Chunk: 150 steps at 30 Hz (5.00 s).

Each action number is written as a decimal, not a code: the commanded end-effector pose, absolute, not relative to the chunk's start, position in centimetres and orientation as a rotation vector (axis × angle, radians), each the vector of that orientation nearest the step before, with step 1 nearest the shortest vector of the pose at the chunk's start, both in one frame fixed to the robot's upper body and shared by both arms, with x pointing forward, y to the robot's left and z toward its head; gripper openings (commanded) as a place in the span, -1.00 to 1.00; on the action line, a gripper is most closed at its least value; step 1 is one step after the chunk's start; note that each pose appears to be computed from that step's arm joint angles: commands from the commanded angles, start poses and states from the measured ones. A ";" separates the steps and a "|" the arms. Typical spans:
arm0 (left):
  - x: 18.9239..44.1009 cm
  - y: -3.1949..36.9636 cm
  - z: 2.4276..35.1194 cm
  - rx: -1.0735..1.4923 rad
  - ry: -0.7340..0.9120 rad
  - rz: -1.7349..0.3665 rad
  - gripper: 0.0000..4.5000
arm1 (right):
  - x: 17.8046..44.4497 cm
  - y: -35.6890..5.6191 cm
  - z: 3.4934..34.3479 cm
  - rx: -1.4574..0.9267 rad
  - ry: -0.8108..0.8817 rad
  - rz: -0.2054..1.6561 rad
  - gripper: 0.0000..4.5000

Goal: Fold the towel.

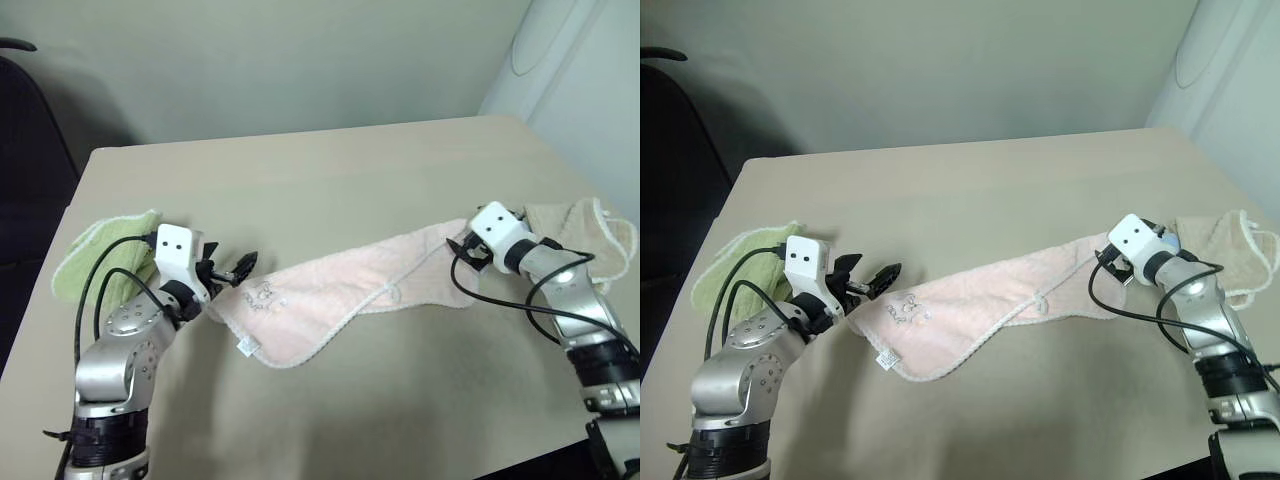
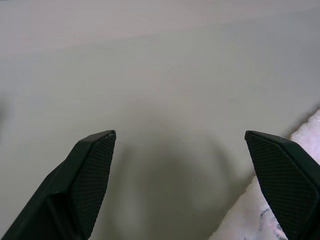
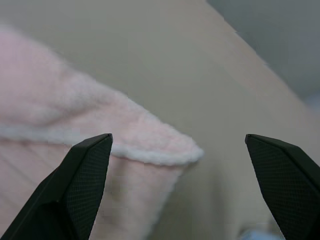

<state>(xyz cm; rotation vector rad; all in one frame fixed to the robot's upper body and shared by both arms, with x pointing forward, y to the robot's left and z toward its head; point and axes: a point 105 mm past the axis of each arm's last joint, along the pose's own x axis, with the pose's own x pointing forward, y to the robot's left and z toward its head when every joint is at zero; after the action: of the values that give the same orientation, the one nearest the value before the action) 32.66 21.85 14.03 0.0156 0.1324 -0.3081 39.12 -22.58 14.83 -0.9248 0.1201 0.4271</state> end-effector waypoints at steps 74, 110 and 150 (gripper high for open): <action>23.9 15.8 7.3 0.811 0.486 -1.452 -0.49 | 37.4 -20.8 13.3 -1.258 0.013 0.558 -1.00; 38.8 24.3 37.7 -0.082 -0.534 -0.451 -0.98 | 40.7 -26.3 35.2 -1.222 -0.317 0.150 -1.00; 35.5 28.6 16.3 0.306 0.225 -0.405 -0.98 | 41.8 -22.4 19.5 -1.121 0.151 0.647 -1.00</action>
<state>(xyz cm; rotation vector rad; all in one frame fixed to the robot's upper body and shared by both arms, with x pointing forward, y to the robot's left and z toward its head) 34.85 27.49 15.98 0.2515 0.2344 -0.4631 41.09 -21.38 19.07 -1.0898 0.1486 0.7031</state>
